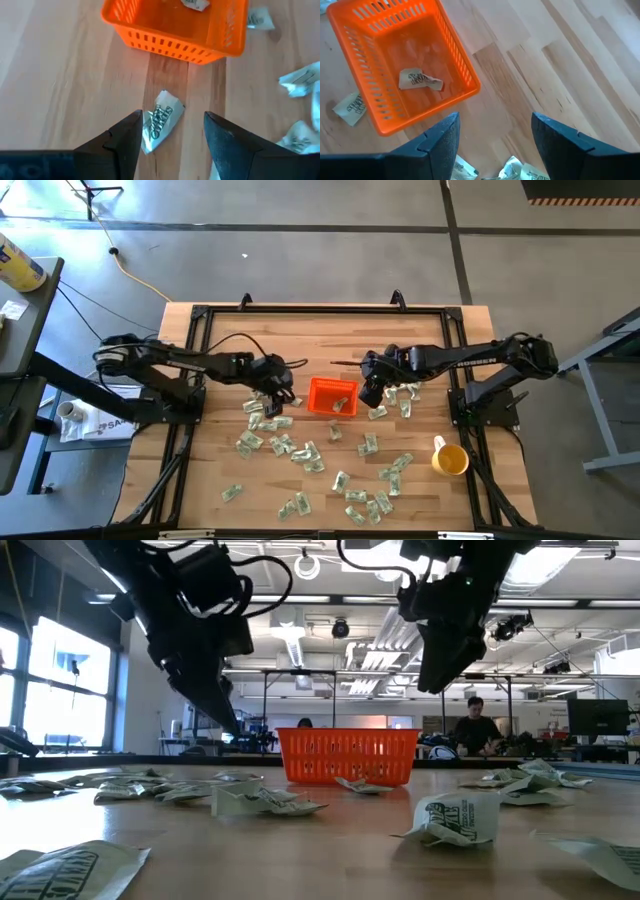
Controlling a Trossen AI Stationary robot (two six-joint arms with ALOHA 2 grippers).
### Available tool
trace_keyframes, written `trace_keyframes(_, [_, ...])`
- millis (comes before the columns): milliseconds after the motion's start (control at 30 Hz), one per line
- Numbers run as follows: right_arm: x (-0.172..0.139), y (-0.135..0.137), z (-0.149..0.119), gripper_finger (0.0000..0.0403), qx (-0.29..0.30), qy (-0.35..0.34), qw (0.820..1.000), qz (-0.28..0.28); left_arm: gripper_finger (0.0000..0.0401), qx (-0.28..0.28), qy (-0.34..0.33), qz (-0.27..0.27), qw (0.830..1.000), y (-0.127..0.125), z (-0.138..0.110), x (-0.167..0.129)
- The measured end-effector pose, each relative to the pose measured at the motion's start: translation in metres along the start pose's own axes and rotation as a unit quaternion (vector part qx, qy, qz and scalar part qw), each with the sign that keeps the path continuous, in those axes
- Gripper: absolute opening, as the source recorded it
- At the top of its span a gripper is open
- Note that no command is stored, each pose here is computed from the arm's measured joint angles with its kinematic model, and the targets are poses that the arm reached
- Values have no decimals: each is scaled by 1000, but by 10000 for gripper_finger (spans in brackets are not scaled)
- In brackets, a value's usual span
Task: Pick and place Stevia / Truvia into bins
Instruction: Put the light green stevia packet into the orange bin
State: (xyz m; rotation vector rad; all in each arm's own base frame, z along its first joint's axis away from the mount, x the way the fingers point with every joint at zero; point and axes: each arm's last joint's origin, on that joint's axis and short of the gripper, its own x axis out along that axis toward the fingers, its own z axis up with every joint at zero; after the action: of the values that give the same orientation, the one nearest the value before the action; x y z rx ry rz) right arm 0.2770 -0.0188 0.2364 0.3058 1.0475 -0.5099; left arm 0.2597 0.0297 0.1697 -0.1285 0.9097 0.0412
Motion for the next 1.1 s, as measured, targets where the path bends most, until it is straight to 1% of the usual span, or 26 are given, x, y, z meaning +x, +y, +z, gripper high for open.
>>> trace_keyframes(133, [0,1,0,236,0,-4,1000,-6,254,30,12,25,999,3,-2,12])
trace_keyframes(233, [0,1,0,236,0,-5,1000,-8,260,38,14,33,999,4,-3,18])
trace_keyframes(333, [0,1,0,236,0,-7,1000,-10,264,41,-1,34,999,4,0,21])
trace_keyframes(567, [0,0,0,236,3,-10,1000,-15,267,69,0,30,997,4,-1,25])
trace_keyframes(733, [0,0,0,236,11,-12,1000,-19,267,73,5,28,997,4,-2,25])
trace_keyframes(833, [0,0,0,236,12,-12,1000,-19,267,72,13,28,997,4,-4,28])
trace_keyframes(1000, [0,0,1,236,14,-15,1000,-20,267,73,50,13,996,5,-13,40])
trace_keyframes(1100, [0,0,1,236,22,-15,999,-20,266,73,51,14,996,6,-13,44])
